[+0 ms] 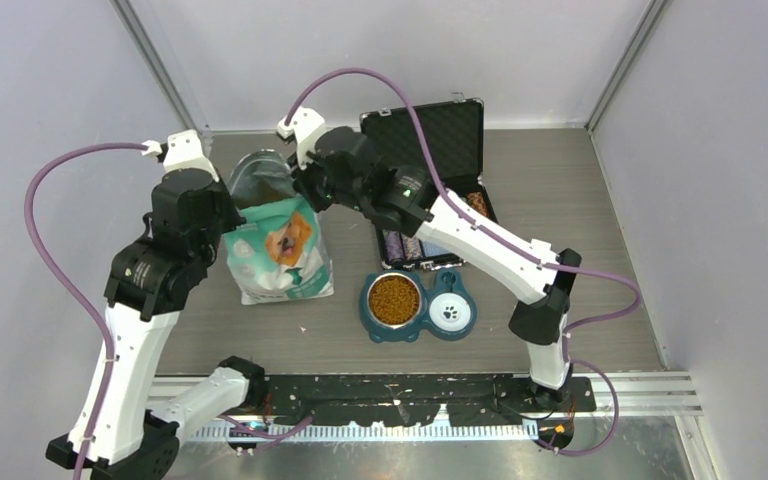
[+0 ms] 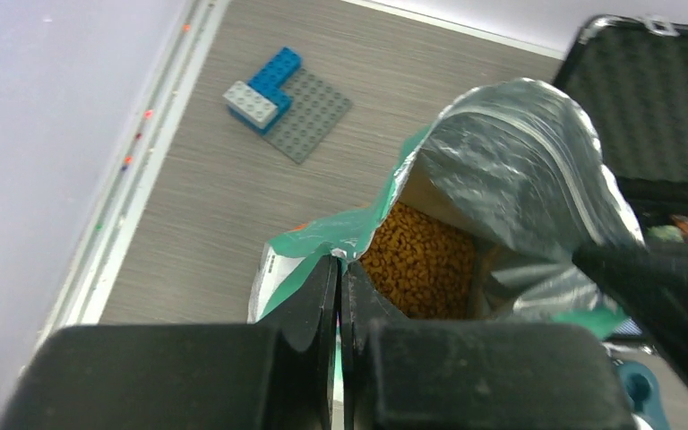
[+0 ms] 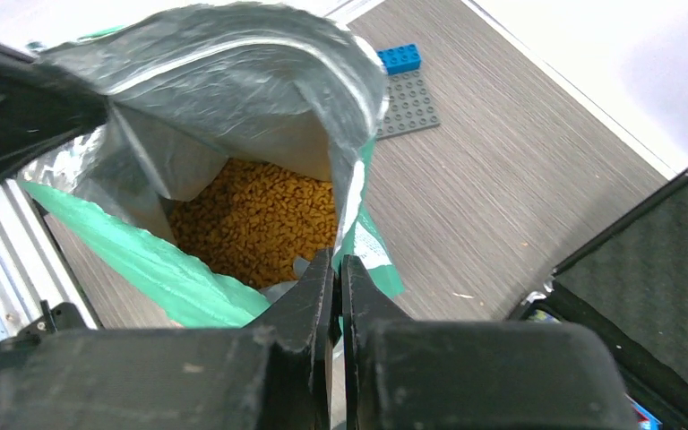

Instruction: Serve the pet food

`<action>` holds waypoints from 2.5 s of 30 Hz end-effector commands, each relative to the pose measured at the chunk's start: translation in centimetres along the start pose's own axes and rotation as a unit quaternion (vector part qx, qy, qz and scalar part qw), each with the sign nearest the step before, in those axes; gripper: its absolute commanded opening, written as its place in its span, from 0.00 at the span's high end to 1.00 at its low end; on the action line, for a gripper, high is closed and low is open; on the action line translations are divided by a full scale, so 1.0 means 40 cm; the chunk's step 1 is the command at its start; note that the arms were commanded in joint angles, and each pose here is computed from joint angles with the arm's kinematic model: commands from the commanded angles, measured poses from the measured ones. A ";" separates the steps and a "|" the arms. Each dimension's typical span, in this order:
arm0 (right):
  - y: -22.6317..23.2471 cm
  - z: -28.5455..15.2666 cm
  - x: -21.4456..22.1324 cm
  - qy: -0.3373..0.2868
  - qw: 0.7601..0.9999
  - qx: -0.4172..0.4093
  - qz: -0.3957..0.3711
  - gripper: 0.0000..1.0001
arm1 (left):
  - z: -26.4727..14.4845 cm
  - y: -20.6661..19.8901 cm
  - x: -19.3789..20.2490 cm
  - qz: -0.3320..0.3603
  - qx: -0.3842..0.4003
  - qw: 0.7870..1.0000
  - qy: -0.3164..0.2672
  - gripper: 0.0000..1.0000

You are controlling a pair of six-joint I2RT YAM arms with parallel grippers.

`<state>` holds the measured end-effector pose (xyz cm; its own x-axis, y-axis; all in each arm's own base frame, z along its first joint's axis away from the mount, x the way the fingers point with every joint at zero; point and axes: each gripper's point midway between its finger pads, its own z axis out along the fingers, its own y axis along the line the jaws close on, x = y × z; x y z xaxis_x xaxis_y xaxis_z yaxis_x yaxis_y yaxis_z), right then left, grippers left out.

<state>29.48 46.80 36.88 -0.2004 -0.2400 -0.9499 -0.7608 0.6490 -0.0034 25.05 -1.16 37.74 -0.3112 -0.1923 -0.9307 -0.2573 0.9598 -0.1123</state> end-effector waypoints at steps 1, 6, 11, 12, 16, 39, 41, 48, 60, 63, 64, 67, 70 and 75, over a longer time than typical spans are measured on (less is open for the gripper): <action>-0.294 -0.209 -0.200 -0.094 0.985 0.143 -0.020 0.95 | -0.123 0.042 -0.189 -0.069 0.027 0.986 -0.150 1.00; -0.301 -0.210 -0.201 -0.092 0.988 0.116 -0.038 0.95 | -0.107 0.007 -0.162 -0.061 0.058 0.987 -0.135 1.00; -0.241 -0.160 -0.108 -0.052 0.997 0.039 -0.045 0.95 | -0.080 -0.044 -0.132 -0.014 0.104 0.987 -0.124 0.82; -0.238 -0.159 -0.104 -0.052 0.997 0.035 -0.046 0.95 | -0.080 -0.058 -0.132 0.005 0.119 0.985 -0.124 0.66; -0.229 -0.182 -0.103 -0.057 0.997 0.025 -0.046 0.95 | -0.107 -0.157 -0.107 0.146 0.247 0.948 -0.139 0.02; -0.164 -0.190 -0.087 -0.048 0.994 -0.068 -0.072 0.95 | -0.025 -0.271 0.066 0.407 0.504 0.746 -0.152 0.01; -0.157 -0.191 -0.089 -0.049 0.993 -0.076 -0.073 0.95 | -0.011 -0.277 0.054 0.402 0.505 0.750 -0.147 0.01; -0.152 -0.184 -0.074 -0.037 0.993 -0.082 -0.073 0.95 | 0.016 -0.296 0.043 0.391 0.522 0.747 -0.129 0.07; -0.235 -0.217 -0.126 -0.061 0.997 0.006 -0.041 0.78 | 0.010 -0.282 0.065 0.398 0.514 0.749 -0.129 1.00; -0.243 -0.238 -0.134 -0.068 0.997 0.010 -0.046 0.66 | 0.011 -0.278 0.054 0.394 0.503 0.758 -0.133 1.00; -0.245 -0.250 -0.136 -0.072 0.996 0.010 -0.049 0.56 | 0.006 -0.277 0.052 0.395 0.500 0.758 -0.136 1.00; -0.251 -0.294 -0.152 -0.090 0.993 0.002 -0.078 0.32 | 0.001 -0.268 0.054 0.400 0.490 0.762 -0.140 1.00; -0.239 -0.326 -0.124 -0.092 0.987 -0.063 -0.113 0.23 | -0.012 -0.259 0.059 0.409 0.488 0.758 -0.140 1.00; -0.205 -0.393 -0.029 -0.074 0.950 -0.184 -0.240 0.17 | -0.051 -0.271 0.072 0.402 0.522 0.741 -0.131 1.00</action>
<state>30.01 30.96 43.36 0.0471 -0.2934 -0.9548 -0.8562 0.4805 -0.1898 26.51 -12.10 35.36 0.1920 0.4588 -0.8675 0.8000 0.4388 0.4091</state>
